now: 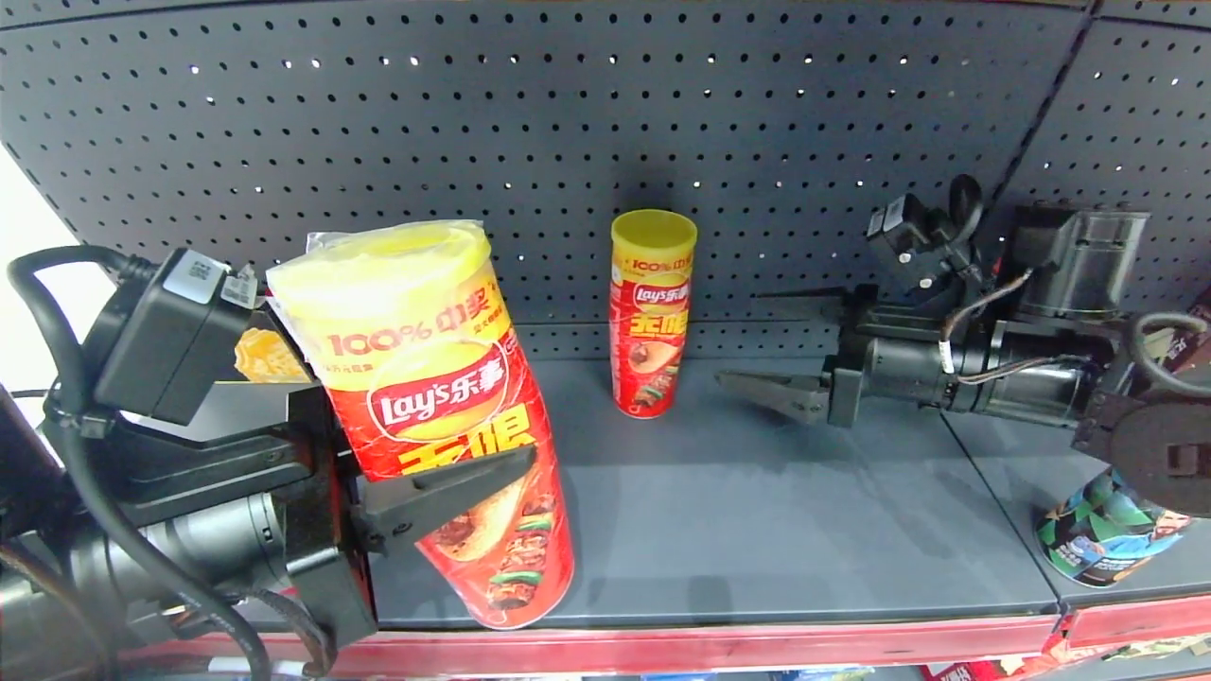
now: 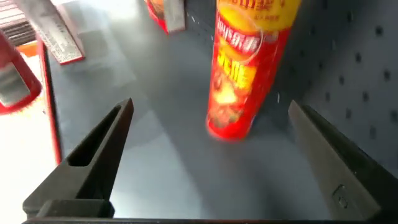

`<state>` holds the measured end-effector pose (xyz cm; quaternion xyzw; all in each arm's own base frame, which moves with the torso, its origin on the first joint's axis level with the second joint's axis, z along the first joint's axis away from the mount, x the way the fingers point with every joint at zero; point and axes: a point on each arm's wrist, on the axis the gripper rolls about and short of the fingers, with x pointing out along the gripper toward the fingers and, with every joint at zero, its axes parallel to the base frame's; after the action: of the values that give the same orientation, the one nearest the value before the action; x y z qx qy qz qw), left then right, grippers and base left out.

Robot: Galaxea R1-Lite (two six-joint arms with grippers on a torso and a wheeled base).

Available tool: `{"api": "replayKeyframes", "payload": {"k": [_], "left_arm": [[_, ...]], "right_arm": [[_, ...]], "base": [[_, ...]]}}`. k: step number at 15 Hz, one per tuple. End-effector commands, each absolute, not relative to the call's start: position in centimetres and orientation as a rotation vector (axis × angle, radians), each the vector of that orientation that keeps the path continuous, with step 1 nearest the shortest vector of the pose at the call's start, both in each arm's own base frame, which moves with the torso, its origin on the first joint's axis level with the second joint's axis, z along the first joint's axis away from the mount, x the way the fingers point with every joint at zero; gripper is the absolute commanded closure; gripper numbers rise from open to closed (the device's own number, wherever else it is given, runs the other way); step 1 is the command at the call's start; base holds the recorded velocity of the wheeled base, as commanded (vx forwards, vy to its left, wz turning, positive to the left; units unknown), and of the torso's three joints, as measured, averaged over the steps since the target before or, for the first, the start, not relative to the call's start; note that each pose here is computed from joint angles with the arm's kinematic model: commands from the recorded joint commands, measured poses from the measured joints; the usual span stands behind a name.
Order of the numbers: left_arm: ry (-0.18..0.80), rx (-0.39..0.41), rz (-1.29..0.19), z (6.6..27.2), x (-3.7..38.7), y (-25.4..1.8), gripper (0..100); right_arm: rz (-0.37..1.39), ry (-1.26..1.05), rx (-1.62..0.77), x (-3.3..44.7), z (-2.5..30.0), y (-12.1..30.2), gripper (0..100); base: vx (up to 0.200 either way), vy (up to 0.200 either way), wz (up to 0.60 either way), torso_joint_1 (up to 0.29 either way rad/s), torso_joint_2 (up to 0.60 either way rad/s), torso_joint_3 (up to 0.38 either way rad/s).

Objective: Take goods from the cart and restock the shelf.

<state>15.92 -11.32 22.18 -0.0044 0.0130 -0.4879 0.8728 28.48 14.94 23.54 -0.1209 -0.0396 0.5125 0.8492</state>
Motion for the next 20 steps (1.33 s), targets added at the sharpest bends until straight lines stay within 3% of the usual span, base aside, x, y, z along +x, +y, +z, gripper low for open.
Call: {"api": "replayKeyframes", "payload": {"k": [1, 11, 20], "left_arm": [[0.038, -0.009, -1.02, 22.0, 16.2, -11.5, 100], [0.055, -0.007, -1.006, 21.7, 16.8, -11.5, 100], [0.05, -0.008, -0.992, 21.7, 16.8, -11.2, 100]], "right_arm": [[1.105, -0.082, -0.262, 31.4, 21.5, 15.4, 0], [1.132, -0.109, -0.255, 36.3, 19.7, 18.6, 0], [1.177, -0.047, -0.229, 33.5, 18.8, 20.6, 0]], "base": [[0.0, 0.0, 0.0, 0.0, 0.0, 0.0], [0.0, 0.0, 0.0, 0.0, 0.0, 0.0], [0.0, 0.0, 0.0, 0.0, 0.0, 0.0]]}}
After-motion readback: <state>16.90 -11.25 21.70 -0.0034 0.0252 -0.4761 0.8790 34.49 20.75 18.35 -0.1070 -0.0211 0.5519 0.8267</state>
